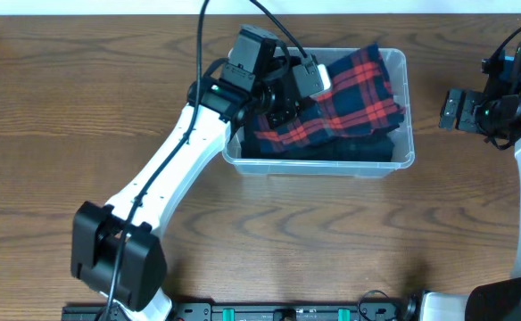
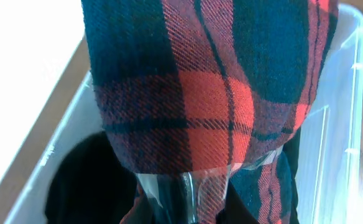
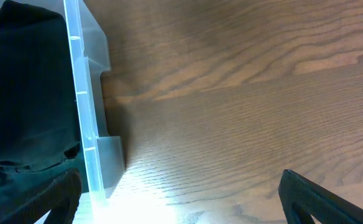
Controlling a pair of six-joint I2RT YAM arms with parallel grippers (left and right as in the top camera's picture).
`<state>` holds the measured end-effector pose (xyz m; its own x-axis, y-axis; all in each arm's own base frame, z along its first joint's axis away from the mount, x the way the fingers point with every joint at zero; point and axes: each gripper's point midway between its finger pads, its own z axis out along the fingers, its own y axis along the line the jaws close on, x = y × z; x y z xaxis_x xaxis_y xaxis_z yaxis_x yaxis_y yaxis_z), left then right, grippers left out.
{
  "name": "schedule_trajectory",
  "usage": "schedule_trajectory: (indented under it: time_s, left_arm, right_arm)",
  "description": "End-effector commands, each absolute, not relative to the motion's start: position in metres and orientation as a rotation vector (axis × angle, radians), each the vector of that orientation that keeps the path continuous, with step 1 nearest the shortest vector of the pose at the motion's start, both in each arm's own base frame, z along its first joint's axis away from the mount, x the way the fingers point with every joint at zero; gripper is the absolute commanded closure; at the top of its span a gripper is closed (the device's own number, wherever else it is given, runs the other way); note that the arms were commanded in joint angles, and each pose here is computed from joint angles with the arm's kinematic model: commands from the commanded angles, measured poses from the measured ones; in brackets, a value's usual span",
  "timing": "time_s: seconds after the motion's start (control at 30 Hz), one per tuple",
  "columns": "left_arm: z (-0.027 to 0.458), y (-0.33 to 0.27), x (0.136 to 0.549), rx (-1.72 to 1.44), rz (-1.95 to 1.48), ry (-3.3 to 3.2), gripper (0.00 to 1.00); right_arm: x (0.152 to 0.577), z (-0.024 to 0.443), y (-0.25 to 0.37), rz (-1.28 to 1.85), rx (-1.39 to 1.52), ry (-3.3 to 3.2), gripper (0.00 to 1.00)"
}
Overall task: Pack container
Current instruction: 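Lower the plaid shirt onto the clothes in the bin and release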
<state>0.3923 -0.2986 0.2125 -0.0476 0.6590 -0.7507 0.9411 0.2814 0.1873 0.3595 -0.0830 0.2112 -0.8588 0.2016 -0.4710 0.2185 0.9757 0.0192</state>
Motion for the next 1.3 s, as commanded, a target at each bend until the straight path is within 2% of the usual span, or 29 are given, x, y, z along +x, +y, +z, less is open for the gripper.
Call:
schedule_trajectory:
  time_s: [0.0, 0.5, 0.7, 0.77, 0.8, 0.87, 0.9, 1.1, 1.27]
  left_arm:
    - [0.223, -0.302, 0.39, 1.472, -0.46, 1.746, 0.94]
    - [0.207, -0.315, 0.374, 1.562, -0.467, 1.743, 0.94]
    - [0.205, -0.314, 0.375, 1.56, -0.455, 1.752, 0.83]
    - [0.205, -0.314, 0.376, 1.56, -0.451, 1.753, 0.73]
    - [0.205, -0.313, 0.376, 1.559, -0.452, 1.754, 0.63]
    - [0.205, -0.313, 0.378, 1.554, -0.435, 1.753, 0.25]
    - [0.206, -0.312, 0.382, 1.546, -0.409, 1.753, 0.16]
    - [0.226, -0.302, 0.426, 1.345, -0.205, 1.767, 0.04]
    - [0.237, -0.304, 0.436, 1.158, -0.27, 1.836, 0.03]
  right_arm:
    - [0.359, 0.212, -0.086, -0.05, 0.32, 2.631, 0.01]
    - [0.359, 0.212, -0.086, -0.05, 0.32, 2.631, 0.01]
    - [0.359, 0.212, -0.086, -0.05, 0.32, 2.632, 0.01]
    - [0.359, 0.212, -0.086, -0.05, 0.32, 2.631, 0.01]
    - [0.359, 0.212, -0.086, -0.05, 0.32, 2.631, 0.01]
    - [0.359, 0.212, -0.086, -0.05, 0.32, 2.631, 0.01]
    - [0.359, 0.212, -0.086, -0.05, 0.32, 2.631, 0.01]
    - [0.359, 0.212, -0.086, -0.05, 0.32, 2.631, 0.01]
    - [0.359, 0.212, -0.086, -0.05, 0.32, 2.631, 0.01]
